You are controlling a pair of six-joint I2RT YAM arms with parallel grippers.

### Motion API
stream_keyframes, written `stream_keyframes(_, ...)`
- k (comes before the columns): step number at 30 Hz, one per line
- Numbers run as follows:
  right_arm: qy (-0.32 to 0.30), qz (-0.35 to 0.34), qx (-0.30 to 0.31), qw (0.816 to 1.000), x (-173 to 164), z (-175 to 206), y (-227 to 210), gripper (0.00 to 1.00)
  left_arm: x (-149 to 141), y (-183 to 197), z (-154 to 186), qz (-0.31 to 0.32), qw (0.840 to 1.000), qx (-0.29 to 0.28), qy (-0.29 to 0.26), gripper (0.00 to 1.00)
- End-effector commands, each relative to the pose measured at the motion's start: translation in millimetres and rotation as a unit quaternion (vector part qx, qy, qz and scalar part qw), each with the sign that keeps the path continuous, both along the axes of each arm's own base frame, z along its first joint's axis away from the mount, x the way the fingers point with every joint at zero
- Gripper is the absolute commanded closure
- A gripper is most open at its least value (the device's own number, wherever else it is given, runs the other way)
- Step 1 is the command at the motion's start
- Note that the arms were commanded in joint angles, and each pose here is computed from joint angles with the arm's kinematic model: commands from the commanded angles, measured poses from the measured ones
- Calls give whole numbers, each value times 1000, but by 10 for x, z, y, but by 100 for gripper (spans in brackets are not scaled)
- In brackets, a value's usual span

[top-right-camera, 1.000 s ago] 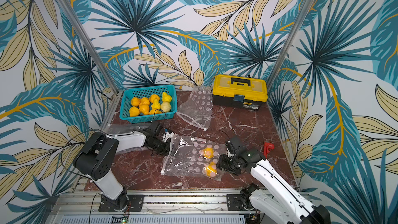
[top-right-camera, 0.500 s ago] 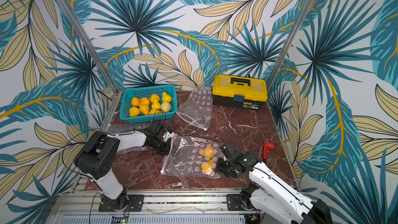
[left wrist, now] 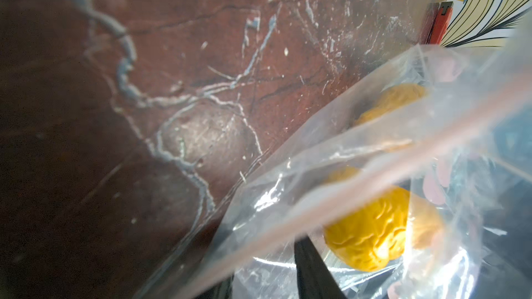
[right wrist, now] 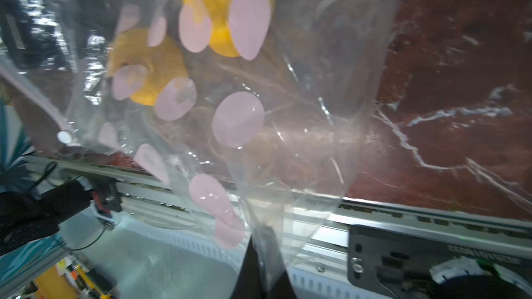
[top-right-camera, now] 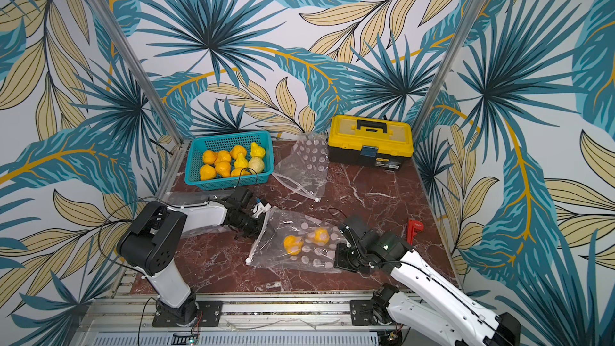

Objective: Open the zip-top bag and take out the pear
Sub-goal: Adjust the zipper food storage bag at the center of the board.

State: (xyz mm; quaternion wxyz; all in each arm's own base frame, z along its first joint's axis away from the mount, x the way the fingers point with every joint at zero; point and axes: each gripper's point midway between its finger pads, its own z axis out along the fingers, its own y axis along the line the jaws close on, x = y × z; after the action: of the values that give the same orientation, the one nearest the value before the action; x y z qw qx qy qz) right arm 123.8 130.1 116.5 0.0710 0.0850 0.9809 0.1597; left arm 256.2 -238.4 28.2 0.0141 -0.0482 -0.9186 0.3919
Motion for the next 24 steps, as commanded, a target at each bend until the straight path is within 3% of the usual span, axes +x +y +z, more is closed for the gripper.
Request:
stream_keyframes(1,9,-21,-94,995,-23,-58,-325,87,-123,320,-353,18,994,102,21,64)
stream_keyframes(3,-2,-19,-110,994,62,57,-336,78,-98,299,-265,20,995,95,14,63)
stream_keyframes(7,-35,-16,-126,991,268,345,-304,67,-63,228,-69,20,997,75,-2,57)
stream_keyframes(13,-63,14,-96,993,545,569,-4,66,-53,118,174,19,998,50,-20,52)
stream_keyframes(20,-27,53,-43,997,781,110,535,69,-104,-49,437,6,999,20,-36,46)
stream_keyframes(24,5,64,16,998,798,-241,883,72,-197,-142,459,-8,999,15,-31,45)
